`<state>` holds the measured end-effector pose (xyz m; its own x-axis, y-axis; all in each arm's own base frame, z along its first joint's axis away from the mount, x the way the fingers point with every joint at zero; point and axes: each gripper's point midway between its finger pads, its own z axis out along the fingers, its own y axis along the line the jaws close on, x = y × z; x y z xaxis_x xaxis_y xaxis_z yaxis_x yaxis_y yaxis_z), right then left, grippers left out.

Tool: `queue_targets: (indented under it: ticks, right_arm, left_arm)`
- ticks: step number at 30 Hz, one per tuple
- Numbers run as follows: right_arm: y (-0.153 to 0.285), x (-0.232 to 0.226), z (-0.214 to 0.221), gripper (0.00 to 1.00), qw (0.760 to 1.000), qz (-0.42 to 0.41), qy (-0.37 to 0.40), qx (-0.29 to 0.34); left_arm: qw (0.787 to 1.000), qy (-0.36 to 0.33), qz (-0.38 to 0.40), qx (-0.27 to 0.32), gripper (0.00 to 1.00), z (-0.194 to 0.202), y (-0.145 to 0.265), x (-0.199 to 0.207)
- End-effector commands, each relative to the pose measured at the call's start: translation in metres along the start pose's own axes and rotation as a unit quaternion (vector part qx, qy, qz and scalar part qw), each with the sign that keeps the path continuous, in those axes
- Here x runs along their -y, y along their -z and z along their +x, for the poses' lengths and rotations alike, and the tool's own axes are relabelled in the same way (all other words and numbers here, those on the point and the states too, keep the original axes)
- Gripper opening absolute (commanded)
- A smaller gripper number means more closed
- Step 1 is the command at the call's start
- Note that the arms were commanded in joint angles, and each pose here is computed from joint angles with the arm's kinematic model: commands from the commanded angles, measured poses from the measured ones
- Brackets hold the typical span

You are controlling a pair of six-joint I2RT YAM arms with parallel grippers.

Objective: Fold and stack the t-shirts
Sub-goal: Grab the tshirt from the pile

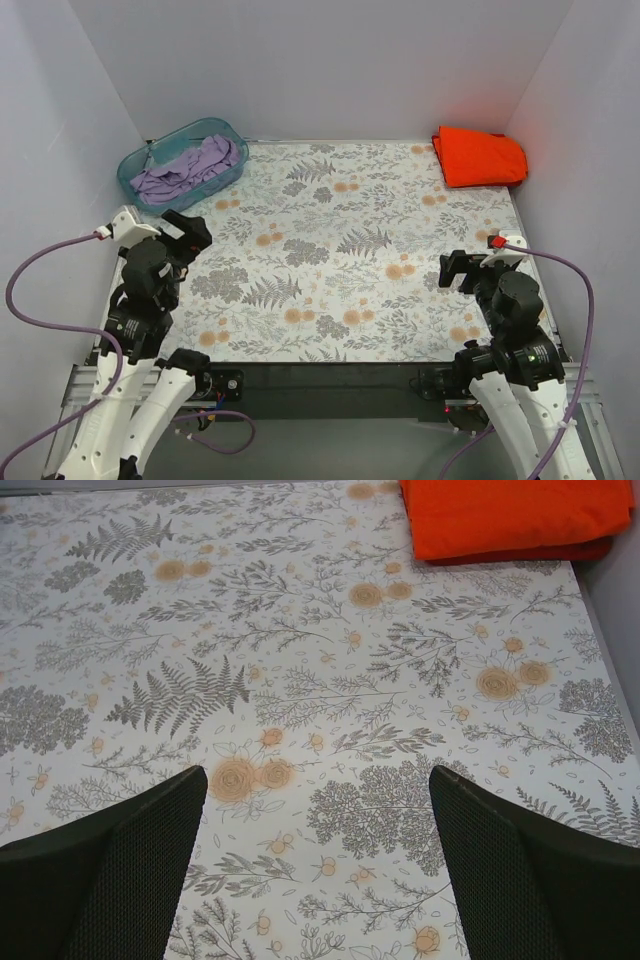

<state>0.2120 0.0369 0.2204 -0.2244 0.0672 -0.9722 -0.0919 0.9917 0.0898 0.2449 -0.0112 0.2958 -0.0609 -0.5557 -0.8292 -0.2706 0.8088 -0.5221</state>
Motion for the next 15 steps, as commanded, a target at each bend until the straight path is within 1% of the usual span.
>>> queue_targets:
  ticks: [1, 5, 7, 9, 10, 11, 13, 14, 15]
  right_arm:
    - [-0.005, -0.008, -0.01, 0.98, 0.999, -0.017, -0.013, 0.024]
    - [-0.012, -0.019, -0.002, 0.99, 0.999, -0.045, -0.019, 0.016]
    - [-0.016, -0.023, 0.006, 0.99, 0.998, -0.056, -0.014, 0.001]
    - [-0.018, -0.032, 0.012, 0.98, 0.997, -0.079, -0.01, -0.014]
    - [-0.02, -0.034, 0.016, 0.99, 0.996, -0.087, -0.008, -0.022]
    - [-0.02, -0.039, 0.018, 0.98, 0.995, -0.1, -0.008, -0.029]
    - [-0.02, -0.041, 0.02, 0.98, 0.994, -0.106, -0.001, -0.034]
    - [-0.02, -0.042, 0.02, 0.99, 0.993, -0.111, 0.002, -0.031]
    - [-0.02, -0.042, 0.019, 0.98, 0.993, -0.111, 0.004, -0.029]
  left_arm:
    - [1.0, -0.005, 0.005, -0.012, 0.88, 0.01, -0.008, 0.003]
    - [0.998, -0.03, 0.015, -0.044, 0.88, 0.032, -0.024, 0.008]
    - [0.996, -0.047, 0.006, -0.076, 0.88, 0.052, -0.039, 0.007]
    - [0.993, -0.064, 0.023, -0.098, 0.88, 0.06, -0.048, 0.018]
    - [0.988, -0.08, 0.011, -0.132, 0.88, 0.078, -0.062, 0.017]
    - [0.985, -0.081, 0.017, -0.149, 0.88, 0.084, -0.067, 0.023]
    - [0.983, -0.084, 0.014, -0.165, 0.88, 0.088, -0.083, 0.034]
    - [0.977, -0.098, -0.007, -0.191, 0.88, 0.105, -0.098, 0.029]
    - [0.975, -0.107, -0.011, -0.194, 0.88, 0.106, -0.107, 0.031]
